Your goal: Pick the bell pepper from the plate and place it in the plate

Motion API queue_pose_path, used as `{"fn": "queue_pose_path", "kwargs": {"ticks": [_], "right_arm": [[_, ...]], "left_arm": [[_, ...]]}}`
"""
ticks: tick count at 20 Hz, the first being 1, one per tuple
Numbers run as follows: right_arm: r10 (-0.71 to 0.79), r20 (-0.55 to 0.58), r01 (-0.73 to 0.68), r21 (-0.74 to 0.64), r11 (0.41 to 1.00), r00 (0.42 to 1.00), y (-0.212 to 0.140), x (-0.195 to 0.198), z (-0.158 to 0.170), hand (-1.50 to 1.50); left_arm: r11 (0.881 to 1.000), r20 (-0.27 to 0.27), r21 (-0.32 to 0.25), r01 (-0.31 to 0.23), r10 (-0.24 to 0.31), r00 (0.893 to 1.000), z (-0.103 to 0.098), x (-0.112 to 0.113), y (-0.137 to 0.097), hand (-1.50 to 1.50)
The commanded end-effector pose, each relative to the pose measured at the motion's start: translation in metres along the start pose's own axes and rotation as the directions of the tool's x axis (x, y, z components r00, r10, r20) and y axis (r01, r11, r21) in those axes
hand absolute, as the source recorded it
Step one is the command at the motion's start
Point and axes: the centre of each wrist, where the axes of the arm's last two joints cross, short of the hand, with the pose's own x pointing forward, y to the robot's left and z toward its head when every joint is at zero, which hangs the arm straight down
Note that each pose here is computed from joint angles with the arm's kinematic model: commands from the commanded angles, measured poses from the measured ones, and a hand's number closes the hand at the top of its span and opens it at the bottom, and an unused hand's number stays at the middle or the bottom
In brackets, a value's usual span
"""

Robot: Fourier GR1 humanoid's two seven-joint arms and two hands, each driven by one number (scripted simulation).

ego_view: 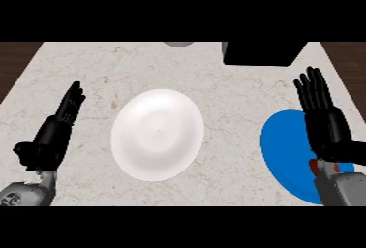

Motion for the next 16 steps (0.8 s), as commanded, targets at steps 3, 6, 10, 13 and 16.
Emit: {"fn": "queue_pose_path", "kwargs": {"ticks": [3, 6, 10, 13, 16], "right_arm": [[0.109, 0.087, -0.116, 0.085, 0.99, 0.99, -0.079, 0.055, -0.02, 1.5], [0.186, 0.145, -0.202, 0.104, 0.974, 0.972, -0.138, 0.095, -0.037, 1.5], [0.489, -0.009, -0.477, -0.235, 0.847, 0.872, -0.21, 0.063, 0.002, -1.5], [0.395, 0.095, -0.363, -0.245, 0.899, 0.914, -0.241, 0.049, 0.029, -1.5], [0.373, 0.111, -0.348, -0.192, 0.917, 0.921, -0.262, 0.032, 0.041, -1.5]], "left_arm": [[0.993, -0.259, 0.062, -0.105, 0.117, 0.959, 0.031, -0.042, -0.009, 0.0], [0.979, -0.454, 0.079, -0.189, 0.204, 0.868, 0.046, -0.067, -0.029, 0.0], [0.963, -0.448, 0.014, -0.27, 0.247, 0.859, 0.048, -0.064, -0.039, 0.0], [0.958, -0.481, 0.003, -0.288, 0.254, 0.839, 0.044, -0.066, -0.041, 0.0], [0.961, -0.476, 0.008, -0.276, 0.246, 0.844, 0.037, -0.064, -0.046, 0.0]]}}
